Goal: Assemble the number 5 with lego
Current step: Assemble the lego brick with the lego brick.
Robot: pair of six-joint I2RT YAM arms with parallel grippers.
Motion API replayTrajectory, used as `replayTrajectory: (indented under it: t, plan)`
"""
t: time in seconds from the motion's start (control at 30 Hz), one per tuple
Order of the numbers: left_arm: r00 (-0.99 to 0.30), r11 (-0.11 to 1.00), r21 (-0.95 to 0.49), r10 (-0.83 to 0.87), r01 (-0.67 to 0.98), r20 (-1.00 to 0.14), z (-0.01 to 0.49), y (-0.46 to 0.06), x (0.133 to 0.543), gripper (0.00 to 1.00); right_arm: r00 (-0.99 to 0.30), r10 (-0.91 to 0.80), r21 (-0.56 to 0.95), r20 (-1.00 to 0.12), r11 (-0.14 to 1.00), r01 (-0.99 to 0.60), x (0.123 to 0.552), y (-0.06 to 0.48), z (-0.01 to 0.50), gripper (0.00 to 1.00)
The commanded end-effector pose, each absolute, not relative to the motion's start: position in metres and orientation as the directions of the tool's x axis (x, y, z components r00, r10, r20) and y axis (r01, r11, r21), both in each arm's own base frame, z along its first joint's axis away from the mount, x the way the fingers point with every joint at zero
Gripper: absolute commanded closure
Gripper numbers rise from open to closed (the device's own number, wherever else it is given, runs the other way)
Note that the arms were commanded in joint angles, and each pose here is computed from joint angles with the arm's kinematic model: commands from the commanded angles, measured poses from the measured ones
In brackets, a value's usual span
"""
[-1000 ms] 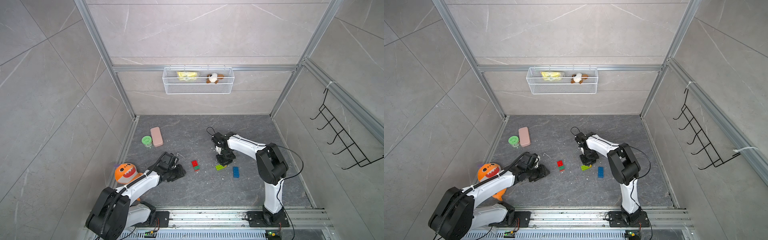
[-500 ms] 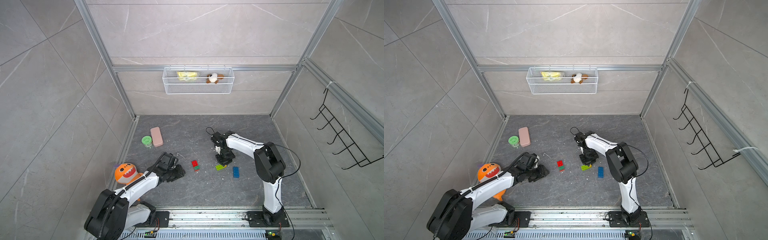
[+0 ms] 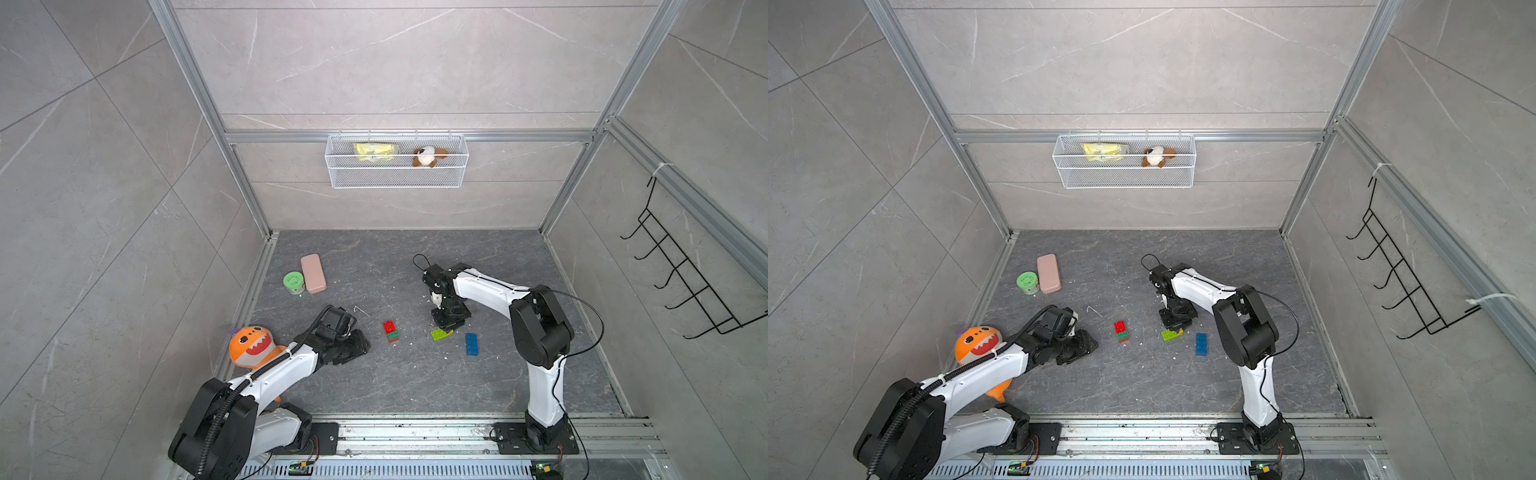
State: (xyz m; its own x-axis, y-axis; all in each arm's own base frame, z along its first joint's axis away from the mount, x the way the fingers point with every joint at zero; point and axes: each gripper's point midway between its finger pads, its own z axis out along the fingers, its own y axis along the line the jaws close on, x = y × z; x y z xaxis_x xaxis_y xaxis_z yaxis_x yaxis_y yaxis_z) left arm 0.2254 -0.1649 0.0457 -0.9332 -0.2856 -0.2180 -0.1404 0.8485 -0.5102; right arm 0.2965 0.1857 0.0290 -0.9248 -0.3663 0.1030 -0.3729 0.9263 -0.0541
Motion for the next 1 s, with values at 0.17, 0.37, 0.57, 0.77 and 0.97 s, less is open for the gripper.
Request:
replayTrajectory:
  t: [0.17, 0.37, 0.57, 0.77, 0.97]
  plan:
    - [-0.930, 0.845, -0.516, -0.292, -0.142, -0.222, 0.047, -0.166, 0.227, 0.53, -0.914, -0.312, -0.056, 0.260, 0.940, -0.337, 0.261, 0.176, -0.021, 0.85]
    - [-0.929, 0.845, -0.516, -0.295, -0.143, -0.225, 0.048, -0.164, 0.225, 0.53, -0.926, -0.283, -0.044, 0.249, 0.952, -0.303, 0.260, 0.180, -0.023, 0.85]
    - [-0.929, 0.844, -0.517, -0.294, -0.141, -0.226, 0.048, -0.165, 0.225, 0.53, -0.960, -0.178, -0.010, 0.218, 0.983, -0.185, 0.264, 0.192, -0.020, 0.82]
    - [-0.929, 0.845, -0.517, -0.291, -0.138, -0.227, 0.048, -0.165, 0.224, 0.53, -0.978, -0.097, 0.018, 0.186, 0.995, -0.096, 0.266, 0.200, -0.013, 0.69]
    - [-0.930, 0.845, -0.517, -0.290, -0.138, -0.226, 0.048, -0.165, 0.224, 0.53, -0.983, -0.088, 0.030, 0.162, 0.996, -0.085, 0.270, 0.203, -0.008, 0.62]
